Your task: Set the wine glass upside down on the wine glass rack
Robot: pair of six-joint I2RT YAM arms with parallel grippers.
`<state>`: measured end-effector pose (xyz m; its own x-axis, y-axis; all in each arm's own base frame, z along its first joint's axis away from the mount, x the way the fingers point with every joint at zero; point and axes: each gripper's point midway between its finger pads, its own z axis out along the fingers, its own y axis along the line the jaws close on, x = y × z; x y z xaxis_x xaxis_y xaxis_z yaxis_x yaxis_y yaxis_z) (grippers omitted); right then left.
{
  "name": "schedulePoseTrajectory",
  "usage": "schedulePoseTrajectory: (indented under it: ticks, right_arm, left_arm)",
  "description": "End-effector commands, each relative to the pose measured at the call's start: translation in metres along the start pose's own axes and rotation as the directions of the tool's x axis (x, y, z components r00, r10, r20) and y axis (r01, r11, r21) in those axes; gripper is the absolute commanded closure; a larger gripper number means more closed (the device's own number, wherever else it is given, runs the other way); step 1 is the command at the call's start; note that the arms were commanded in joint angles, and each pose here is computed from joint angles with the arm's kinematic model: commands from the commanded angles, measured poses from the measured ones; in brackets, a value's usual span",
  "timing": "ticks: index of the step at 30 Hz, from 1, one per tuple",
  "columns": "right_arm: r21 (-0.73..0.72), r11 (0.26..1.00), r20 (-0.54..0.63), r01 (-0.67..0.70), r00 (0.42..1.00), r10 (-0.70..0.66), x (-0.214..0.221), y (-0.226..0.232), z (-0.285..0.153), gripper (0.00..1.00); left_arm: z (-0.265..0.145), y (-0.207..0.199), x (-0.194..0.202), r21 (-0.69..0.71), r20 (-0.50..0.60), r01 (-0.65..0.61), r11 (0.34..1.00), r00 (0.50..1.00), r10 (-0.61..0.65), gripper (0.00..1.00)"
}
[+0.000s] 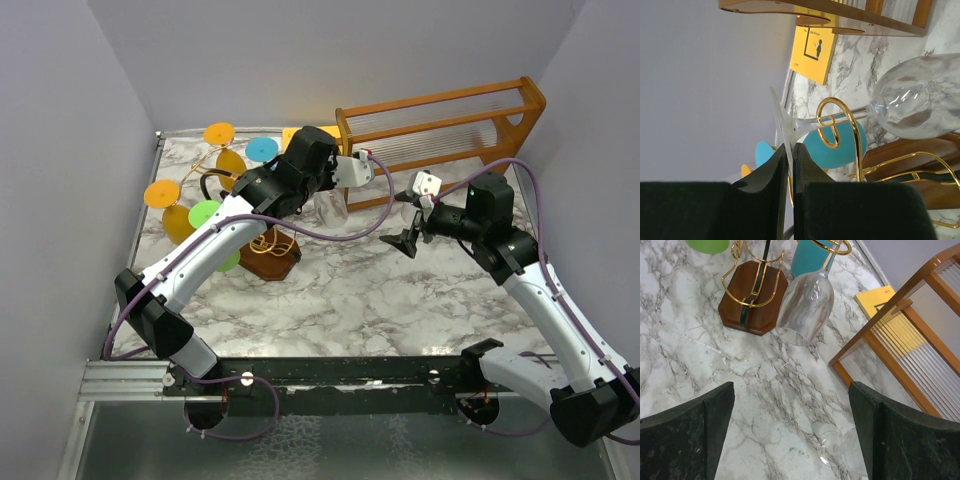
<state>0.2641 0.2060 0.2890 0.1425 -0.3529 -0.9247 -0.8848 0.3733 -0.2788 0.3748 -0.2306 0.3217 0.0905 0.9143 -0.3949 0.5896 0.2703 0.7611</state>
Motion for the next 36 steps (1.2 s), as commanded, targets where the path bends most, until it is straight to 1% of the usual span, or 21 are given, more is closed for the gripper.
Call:
schedulePoseTrajectory:
  ticks: [1, 26, 30, 36]
  right_arm:
    - [-0.005, 1.0, 0.002, 0.013, 1.0, -0.013, 0.003, 0.0, 0.001, 0.04]
    - [-0.004, 1.0, -0.008, 0.009, 1.0, -0.009, 0.005, -0.002, 0.002, 0.04]
    - [-0.015, 1.0, -0.006, 0.007, 1.0, -0.007, 0.007, 0.0, 0.003, 0.04]
    - [-0.015, 1.0, -0.009, 0.005, 1.0, -0.005, 0.007, 0.001, 0.003, 0.04]
  left_arm:
    - [-0.014, 0.02, 0.005, -0.069, -0.036, 0.016, 0.997, 0.999, -0.018, 1.0]
    - [-0.032, 0.006, 0.017, -0.003, -0.042, 0.003, 1.0, 0.999, -0.003, 1.0]
    - [-0.034, 0.007, 0.007, 0.006, 0.01, 0.024, 1.0, 1.0, -0.025, 1.0]
    - [-0.038, -0.002, -0.017, 0.09, 0.122, 0.055, 0.994, 0.99, -0.066, 1.0]
